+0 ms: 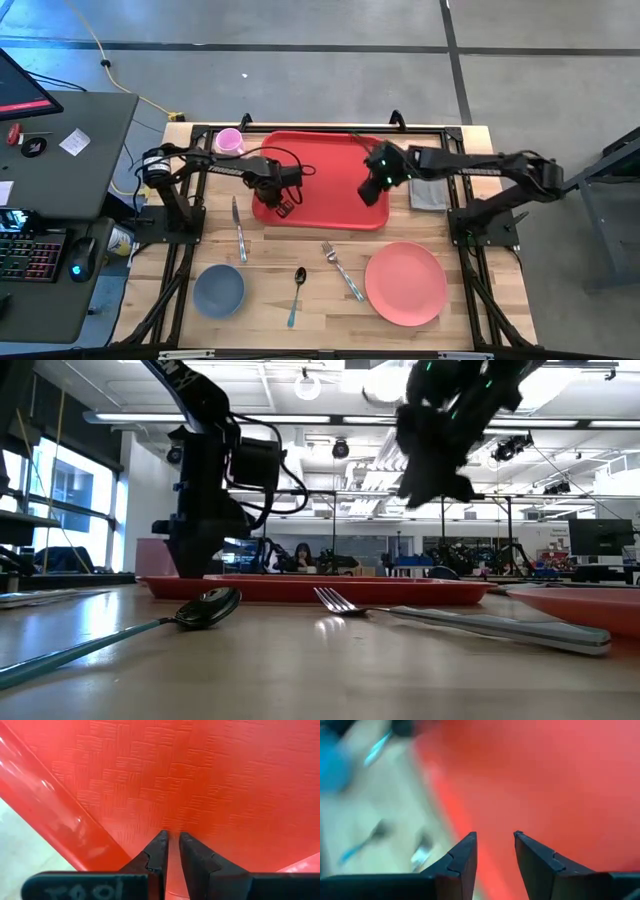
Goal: Set up tray
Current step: Adjust the red serving tray on the table
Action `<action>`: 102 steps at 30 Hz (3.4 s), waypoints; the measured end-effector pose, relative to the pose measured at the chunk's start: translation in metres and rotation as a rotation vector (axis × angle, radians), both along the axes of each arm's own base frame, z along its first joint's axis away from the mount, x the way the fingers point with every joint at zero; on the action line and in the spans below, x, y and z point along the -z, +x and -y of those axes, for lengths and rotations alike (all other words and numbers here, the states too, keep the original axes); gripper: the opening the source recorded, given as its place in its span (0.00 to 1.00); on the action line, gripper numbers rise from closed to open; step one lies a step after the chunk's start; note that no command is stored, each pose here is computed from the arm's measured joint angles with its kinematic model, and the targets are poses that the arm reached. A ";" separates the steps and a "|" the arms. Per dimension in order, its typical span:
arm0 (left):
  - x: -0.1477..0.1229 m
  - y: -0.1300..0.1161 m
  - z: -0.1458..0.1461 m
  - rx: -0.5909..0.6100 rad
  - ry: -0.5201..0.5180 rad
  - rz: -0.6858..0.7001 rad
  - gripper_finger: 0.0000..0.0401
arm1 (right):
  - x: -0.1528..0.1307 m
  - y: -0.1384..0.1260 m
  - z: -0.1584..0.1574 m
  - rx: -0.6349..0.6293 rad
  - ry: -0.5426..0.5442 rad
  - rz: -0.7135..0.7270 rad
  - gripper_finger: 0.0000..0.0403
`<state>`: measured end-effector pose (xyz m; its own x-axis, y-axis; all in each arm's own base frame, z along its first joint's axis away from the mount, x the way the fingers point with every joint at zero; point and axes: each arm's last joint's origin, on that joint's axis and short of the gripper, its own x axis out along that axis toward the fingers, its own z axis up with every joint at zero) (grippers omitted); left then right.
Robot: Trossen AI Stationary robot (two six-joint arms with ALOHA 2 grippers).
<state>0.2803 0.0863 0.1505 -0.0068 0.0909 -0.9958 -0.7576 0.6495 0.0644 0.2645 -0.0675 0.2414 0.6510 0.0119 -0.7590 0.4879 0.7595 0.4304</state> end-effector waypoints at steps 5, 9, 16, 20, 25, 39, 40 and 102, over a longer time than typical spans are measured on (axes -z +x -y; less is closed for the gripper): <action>-0.021 0.009 -0.006 0.060 -0.019 0.028 0.21 | -0.004 -0.003 -0.048 -0.232 -0.160 -0.053 0.31; -0.045 0.020 -0.009 0.101 0.005 0.074 0.21 | 0.006 0.004 -0.071 -0.310 -0.263 -0.097 0.31; -0.080 0.026 -0.006 0.191 -0.013 0.034 0.21 | 0.048 0.025 -0.089 -0.449 -0.286 -0.214 0.31; -0.099 0.016 0.001 0.224 -0.017 -0.034 0.21 | 0.068 0.032 -0.091 -0.427 -0.259 -0.273 0.31; -0.125 0.000 0.015 0.211 0.021 0.033 0.21 | 0.078 0.038 -0.091 -0.423 -0.278 -0.286 0.31; -0.172 -0.038 0.047 0.111 0.121 0.168 0.21 | 0.079 0.044 -0.068 -0.254 -0.413 -0.291 0.31; -0.173 -0.040 0.047 0.100 0.119 0.165 0.21 | 0.079 0.043 -0.064 -0.242 -0.416 -0.297 0.31; -0.179 -0.051 0.062 0.002 0.035 0.180 0.21 | 0.108 0.065 -0.062 -0.415 -0.526 -0.247 0.63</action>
